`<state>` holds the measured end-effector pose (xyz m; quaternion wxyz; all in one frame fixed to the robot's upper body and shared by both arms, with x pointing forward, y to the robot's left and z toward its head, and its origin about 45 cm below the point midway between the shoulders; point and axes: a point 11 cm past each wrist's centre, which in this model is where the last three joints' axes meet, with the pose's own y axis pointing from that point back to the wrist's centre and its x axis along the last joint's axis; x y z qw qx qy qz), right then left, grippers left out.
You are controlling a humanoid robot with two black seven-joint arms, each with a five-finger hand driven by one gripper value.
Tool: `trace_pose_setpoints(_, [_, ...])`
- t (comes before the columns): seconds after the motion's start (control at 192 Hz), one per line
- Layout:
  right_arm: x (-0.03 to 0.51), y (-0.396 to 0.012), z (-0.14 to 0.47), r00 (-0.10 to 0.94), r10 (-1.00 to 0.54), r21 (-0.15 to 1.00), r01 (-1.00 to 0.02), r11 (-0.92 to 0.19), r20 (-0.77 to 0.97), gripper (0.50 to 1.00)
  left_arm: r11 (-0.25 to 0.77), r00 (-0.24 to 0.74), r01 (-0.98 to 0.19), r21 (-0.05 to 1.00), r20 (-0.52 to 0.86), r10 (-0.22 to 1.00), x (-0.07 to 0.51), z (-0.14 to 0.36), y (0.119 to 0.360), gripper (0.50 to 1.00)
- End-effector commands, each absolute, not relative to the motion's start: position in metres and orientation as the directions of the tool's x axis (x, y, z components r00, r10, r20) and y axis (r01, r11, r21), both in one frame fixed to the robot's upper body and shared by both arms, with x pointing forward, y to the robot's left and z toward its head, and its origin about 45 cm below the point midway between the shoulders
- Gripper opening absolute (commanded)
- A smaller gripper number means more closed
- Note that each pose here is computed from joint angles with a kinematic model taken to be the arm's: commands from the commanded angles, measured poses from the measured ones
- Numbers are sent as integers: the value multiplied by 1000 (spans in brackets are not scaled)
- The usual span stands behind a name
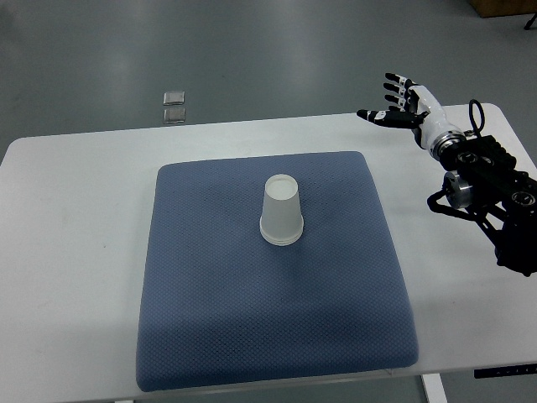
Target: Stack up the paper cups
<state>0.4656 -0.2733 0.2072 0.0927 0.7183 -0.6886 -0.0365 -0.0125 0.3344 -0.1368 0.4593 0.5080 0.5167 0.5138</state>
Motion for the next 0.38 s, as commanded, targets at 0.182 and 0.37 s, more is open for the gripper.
trace_pose_setpoints(0.182, [453,-249,183,5,-999,214,-977,-13,-42,915,-44,-62,53,998,47,997,-12,-137,334,1000])
trace_pose_setpoints(0.37, [446,-240,171,15,-999,235,-972,-27,-52,913,-44,-62,53,998,47,997,-12,-137,334,1000])
